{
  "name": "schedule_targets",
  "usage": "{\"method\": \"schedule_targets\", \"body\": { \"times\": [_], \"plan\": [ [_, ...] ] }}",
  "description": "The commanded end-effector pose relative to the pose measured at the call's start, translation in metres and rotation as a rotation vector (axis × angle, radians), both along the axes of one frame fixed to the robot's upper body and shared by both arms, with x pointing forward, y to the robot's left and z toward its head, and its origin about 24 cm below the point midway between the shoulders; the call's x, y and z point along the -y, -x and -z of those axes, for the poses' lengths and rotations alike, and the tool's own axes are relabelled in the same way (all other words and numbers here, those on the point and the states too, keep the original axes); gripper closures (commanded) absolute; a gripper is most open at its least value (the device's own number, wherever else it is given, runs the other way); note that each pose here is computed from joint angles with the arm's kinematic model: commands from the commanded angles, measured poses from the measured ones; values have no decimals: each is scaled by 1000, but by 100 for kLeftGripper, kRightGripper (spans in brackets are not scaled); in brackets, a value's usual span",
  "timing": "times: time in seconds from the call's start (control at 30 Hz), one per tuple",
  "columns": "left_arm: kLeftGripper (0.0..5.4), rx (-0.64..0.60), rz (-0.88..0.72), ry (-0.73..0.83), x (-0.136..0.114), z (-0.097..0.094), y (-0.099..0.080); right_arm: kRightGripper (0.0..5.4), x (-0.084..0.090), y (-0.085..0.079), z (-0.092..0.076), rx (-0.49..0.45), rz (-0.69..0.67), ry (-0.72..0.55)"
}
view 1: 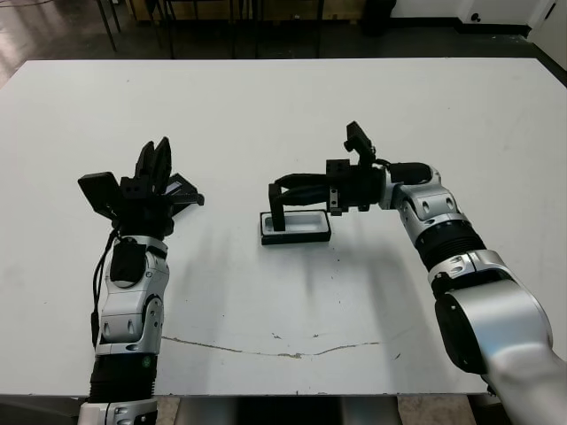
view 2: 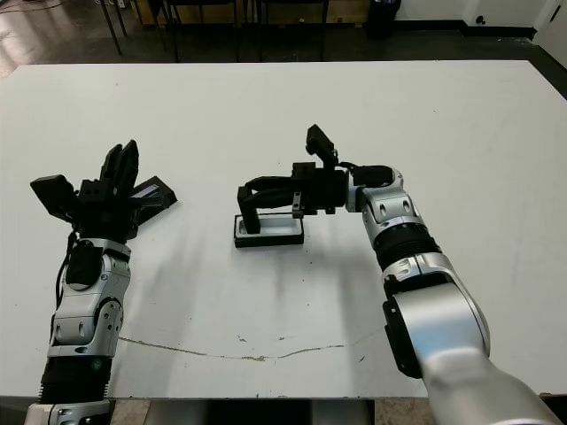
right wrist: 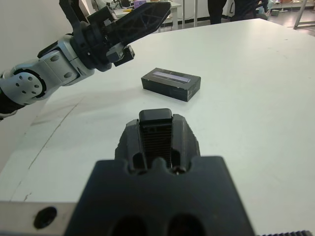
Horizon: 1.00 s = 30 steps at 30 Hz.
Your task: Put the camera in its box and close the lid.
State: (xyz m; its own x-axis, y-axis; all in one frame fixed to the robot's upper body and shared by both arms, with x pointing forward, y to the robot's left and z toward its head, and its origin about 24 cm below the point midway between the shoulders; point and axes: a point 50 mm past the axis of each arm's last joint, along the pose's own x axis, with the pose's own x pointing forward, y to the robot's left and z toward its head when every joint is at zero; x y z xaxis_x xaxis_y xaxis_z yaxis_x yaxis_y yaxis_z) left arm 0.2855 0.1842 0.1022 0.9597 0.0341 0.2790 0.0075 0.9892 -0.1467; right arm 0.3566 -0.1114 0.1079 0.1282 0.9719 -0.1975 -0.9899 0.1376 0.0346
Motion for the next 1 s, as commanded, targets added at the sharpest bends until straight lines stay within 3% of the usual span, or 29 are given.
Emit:
{"method": "schedule_targets", "body": {
  "times": [0.03,0.27,0.47,0.67,0.87,1.0],
  "plan": [
    [540,-42,-11,7,-3,9,3,540,23,0,5,-4,62,50],
    [540,-42,-8,-2,-4,9,3,540,64,-3,-1,20,163,114],
    [540,-42,-8,-9,-4,8,3,540,94,-2,-5,-20,245,129],
    [540,-41,-3,3,-4,8,2,540,104,0,-15,41,247,185],
    [540,-39,-6,-10,-4,8,3,540,101,2,-12,1,216,242],
    [540,-42,-10,-8,-4,8,3,540,97,1,-14,55,221,243]
  ]
}}
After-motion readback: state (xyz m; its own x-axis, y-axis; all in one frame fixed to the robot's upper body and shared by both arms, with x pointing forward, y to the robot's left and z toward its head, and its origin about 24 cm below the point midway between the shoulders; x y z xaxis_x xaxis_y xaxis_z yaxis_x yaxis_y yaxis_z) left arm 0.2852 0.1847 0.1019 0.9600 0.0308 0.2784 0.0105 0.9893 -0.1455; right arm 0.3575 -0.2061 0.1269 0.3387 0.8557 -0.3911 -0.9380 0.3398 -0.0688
